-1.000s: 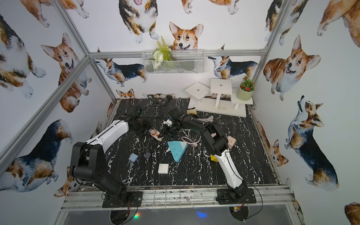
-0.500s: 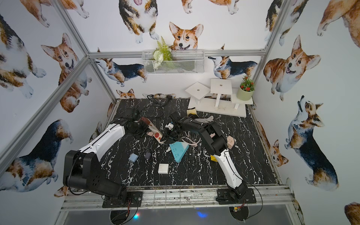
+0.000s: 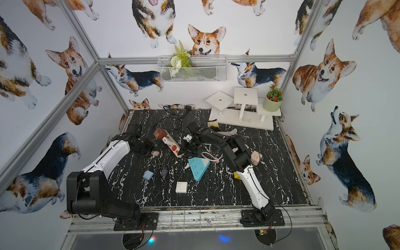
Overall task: Pull the plug off the socket
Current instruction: Place the plug at the center of the board.
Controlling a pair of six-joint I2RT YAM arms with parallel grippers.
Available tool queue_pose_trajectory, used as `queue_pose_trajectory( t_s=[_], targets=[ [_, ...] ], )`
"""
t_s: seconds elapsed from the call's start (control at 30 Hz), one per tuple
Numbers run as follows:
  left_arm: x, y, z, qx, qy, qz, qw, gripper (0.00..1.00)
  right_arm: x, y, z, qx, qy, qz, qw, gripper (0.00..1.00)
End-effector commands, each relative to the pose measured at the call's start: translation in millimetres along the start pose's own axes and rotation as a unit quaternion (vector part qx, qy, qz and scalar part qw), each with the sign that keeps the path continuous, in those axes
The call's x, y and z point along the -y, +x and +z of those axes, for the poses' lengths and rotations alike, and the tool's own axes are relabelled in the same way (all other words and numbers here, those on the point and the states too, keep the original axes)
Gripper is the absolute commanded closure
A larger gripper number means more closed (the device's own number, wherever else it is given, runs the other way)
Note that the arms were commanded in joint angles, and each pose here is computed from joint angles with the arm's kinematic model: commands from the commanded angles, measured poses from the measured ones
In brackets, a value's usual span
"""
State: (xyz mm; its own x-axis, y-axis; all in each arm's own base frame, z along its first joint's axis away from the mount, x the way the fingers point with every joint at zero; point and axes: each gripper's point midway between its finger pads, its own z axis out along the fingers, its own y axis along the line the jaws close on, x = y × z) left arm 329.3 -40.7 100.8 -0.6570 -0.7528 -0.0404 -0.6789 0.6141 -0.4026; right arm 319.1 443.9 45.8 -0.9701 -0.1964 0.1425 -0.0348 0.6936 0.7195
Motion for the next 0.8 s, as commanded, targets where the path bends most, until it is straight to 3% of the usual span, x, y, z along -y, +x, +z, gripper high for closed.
queue_pose_trajectory(
  t_s=[0.0,0.27,0.4,0.63,0.77],
  targets=[
    [4.4,-1.7,10.4,-0.008,0.022,0.001,1.0,0.86,19.9,7.4,-2.0,-0.013,0.053,0.058,0.997,1.0],
    [-3.8,4.5,34.3,-0.031,0.02,-0.022,0.999,0.7,11.2,8.5,-7.3,-0.022,0.051,0.045,0.997,1.0],
    [-11.5,3.4,38.1,-0.03,-0.001,-0.027,0.999,0.57,10.8,12.2,-9.4,-0.031,0.053,0.04,0.997,1.0],
    [-25.6,-11.4,12.6,0.013,-0.069,-0.028,0.997,0.34,8.9,17.2,-11.6,-0.041,0.051,0.032,0.997,1.0],
    [-16.8,-22.7,-7.9,0.042,-0.072,-0.023,0.996,0.29,8.9,18.0,-11.6,-0.044,0.05,0.03,0.997,1.0]
  ],
)
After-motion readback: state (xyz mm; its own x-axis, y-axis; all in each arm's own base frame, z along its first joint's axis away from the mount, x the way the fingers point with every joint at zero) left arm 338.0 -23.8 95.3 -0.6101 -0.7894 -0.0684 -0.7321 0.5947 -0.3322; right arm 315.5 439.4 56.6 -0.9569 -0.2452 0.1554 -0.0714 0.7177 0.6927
